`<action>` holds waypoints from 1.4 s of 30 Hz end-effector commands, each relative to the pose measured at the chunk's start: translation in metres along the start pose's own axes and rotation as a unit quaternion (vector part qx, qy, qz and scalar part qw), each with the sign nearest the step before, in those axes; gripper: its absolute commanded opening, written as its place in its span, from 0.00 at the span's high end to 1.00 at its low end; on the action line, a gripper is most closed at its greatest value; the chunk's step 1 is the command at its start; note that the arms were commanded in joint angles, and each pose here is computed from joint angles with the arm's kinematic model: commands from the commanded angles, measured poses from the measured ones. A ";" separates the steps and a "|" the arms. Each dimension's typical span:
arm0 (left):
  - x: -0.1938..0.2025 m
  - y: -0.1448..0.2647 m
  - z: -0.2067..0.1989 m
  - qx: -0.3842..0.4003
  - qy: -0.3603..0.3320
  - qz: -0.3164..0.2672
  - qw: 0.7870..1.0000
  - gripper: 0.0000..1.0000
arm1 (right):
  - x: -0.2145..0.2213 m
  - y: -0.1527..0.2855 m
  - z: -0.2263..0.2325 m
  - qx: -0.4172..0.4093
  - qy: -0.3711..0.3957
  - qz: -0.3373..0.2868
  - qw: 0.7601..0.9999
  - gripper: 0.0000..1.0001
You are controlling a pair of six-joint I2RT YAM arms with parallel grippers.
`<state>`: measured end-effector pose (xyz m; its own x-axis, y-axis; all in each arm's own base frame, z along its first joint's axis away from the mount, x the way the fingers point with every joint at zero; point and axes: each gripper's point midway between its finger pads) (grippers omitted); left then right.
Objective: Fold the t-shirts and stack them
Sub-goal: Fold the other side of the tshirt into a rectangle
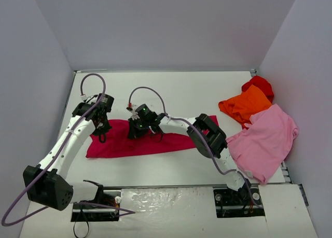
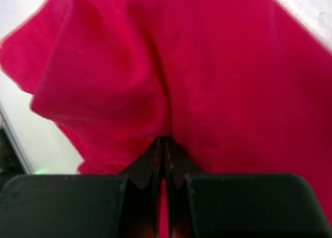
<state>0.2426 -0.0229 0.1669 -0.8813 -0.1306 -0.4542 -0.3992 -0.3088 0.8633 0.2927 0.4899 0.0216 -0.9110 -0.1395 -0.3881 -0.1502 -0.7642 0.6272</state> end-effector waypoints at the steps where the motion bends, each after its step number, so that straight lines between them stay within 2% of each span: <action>1: -0.017 0.001 -0.007 0.018 0.009 -0.028 0.999 1.00 | 0.002 0.026 -0.065 0.083 -0.026 -0.005 0.996 1.00; 7: -0.009 -0.023 -0.018 0.024 0.011 -0.018 0.999 1.00 | -0.004 0.057 -0.122 0.145 -0.061 -0.029 0.987 1.00; 11: 0.000 -0.050 -0.037 0.041 0.003 0.011 0.999 0.99 | -0.007 0.071 -0.135 0.161 -0.062 -0.036 0.984 1.00; 12: 0.003 -0.058 -0.045 0.052 -0.001 0.023 0.998 0.94 | -0.006 0.073 -0.136 0.164 -0.061 -0.035 0.984 1.00; 14: 0.003 -0.070 -0.059 0.068 -0.004 0.031 0.997 0.74 | -0.006 0.074 -0.137 0.164 -0.060 -0.035 0.984 1.00; 16: -0.004 -0.084 -0.072 0.078 -0.001 0.028 0.997 0.66 | -0.003 0.072 -0.135 0.159 -0.062 -0.030 0.985 1.00; 17: -0.005 -0.089 -0.074 0.077 -0.002 0.030 0.997 0.64 | -0.003 0.072 -0.135 0.159 -0.062 -0.030 0.985 1.00; 18: -0.011 -0.092 -0.082 0.089 0.000 0.021 0.996 0.58 | -0.002 0.072 -0.135 0.158 -0.063 -0.028 0.985 1.00; 20: -0.029 -0.098 -0.105 0.135 0.006 -0.010 0.991 0.44 | 0.002 0.070 -0.135 0.156 -0.066 -0.023 0.985 1.00; 21: -0.038 -0.099 -0.116 0.158 0.010 -0.022 0.987 0.42 | 0.003 0.070 -0.135 0.155 -0.067 -0.021 0.985 1.00; 26: -0.067 -0.086 -0.144 0.228 0.032 -0.062 0.971 0.42 | 0.011 0.068 -0.138 0.156 -0.072 -0.013 0.985 1.00; 34: -0.093 -0.082 -0.139 0.208 0.032 -0.102 0.972 0.42 | 0.009 0.067 -0.134 0.148 -0.073 -0.011 0.986 1.00; 42: -0.095 -0.100 -0.151 0.213 0.030 -0.091 0.972 0.43 | 0.008 0.069 -0.132 0.146 -0.073 -0.012 0.986 1.00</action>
<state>0.3774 -0.1190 0.0715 -0.8275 -0.1559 -0.5394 -0.5541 0.0716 0.8294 0.3540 0.3880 0.0141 -0.9103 0.0414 -0.4119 -0.3288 -0.6768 0.6586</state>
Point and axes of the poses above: each gripper's point midway between its finger pads, its own y axis back along the fingers, its own z axis along the line the jaws close on, x = y × z, and after that the axes turned 15 degrees about -y, right-handed
